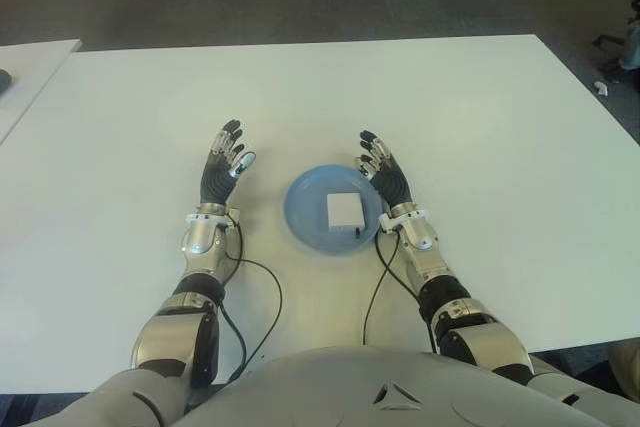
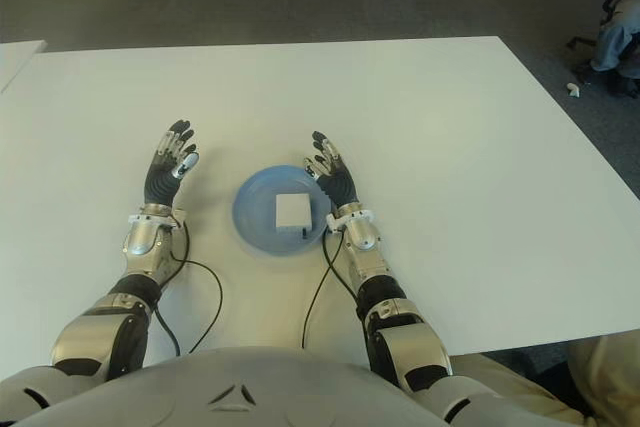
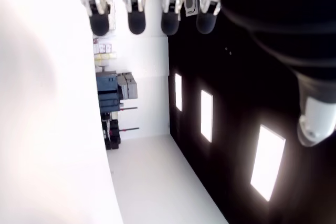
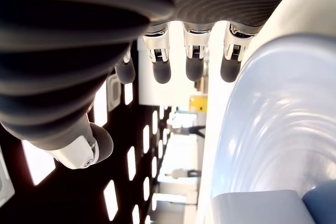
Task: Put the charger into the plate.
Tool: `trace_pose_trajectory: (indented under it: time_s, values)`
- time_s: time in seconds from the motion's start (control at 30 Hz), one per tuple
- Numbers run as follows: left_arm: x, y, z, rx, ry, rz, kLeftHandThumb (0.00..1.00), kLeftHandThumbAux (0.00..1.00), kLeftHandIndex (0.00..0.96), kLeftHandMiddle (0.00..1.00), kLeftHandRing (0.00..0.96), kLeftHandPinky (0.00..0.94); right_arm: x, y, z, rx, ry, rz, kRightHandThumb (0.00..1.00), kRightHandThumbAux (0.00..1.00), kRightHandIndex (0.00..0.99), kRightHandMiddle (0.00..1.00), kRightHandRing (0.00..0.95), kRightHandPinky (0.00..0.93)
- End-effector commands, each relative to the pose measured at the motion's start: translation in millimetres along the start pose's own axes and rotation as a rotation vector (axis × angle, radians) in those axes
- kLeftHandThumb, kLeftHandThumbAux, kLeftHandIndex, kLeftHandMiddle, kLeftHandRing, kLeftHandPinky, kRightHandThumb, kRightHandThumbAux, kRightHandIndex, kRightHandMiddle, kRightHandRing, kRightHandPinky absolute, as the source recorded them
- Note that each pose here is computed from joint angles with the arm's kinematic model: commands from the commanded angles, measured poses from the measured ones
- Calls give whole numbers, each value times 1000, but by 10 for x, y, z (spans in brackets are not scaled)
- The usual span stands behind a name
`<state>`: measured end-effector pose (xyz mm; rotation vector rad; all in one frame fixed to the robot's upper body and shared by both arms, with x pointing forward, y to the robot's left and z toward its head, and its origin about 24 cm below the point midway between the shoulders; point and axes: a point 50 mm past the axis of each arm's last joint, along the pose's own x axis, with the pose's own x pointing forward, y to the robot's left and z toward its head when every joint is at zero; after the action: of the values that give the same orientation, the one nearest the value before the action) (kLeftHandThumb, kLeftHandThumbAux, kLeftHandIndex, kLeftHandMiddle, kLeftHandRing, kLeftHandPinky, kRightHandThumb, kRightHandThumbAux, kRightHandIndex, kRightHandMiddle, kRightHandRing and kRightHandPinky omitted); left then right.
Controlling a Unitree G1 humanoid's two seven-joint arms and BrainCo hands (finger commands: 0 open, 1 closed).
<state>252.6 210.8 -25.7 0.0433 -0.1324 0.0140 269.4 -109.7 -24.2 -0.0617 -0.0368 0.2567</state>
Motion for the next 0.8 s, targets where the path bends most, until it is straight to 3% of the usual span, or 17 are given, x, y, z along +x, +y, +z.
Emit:
trace_pose_trajectory:
  time_s: [0.03, 0.5, 0.8]
  values:
    - [-627, 14, -464, 34, 308, 6, 0, 536, 0, 0, 0, 0, -1118, 94, -990, 77, 603, -42, 44, 596, 5, 34, 33, 65]
    - [-793, -74, -667, 98, 518, -105, 22, 461, 0, 0, 0, 0, -1057, 106, -945, 108, 578, -126, 72, 558, 0, 10, 10, 31]
    - [-787, -165, -683, 141, 533, -152, 40, 410, 0, 0, 0, 0, -1093, 66, -955, 166, 584, -362, 89, 554, 0, 0, 0, 28]
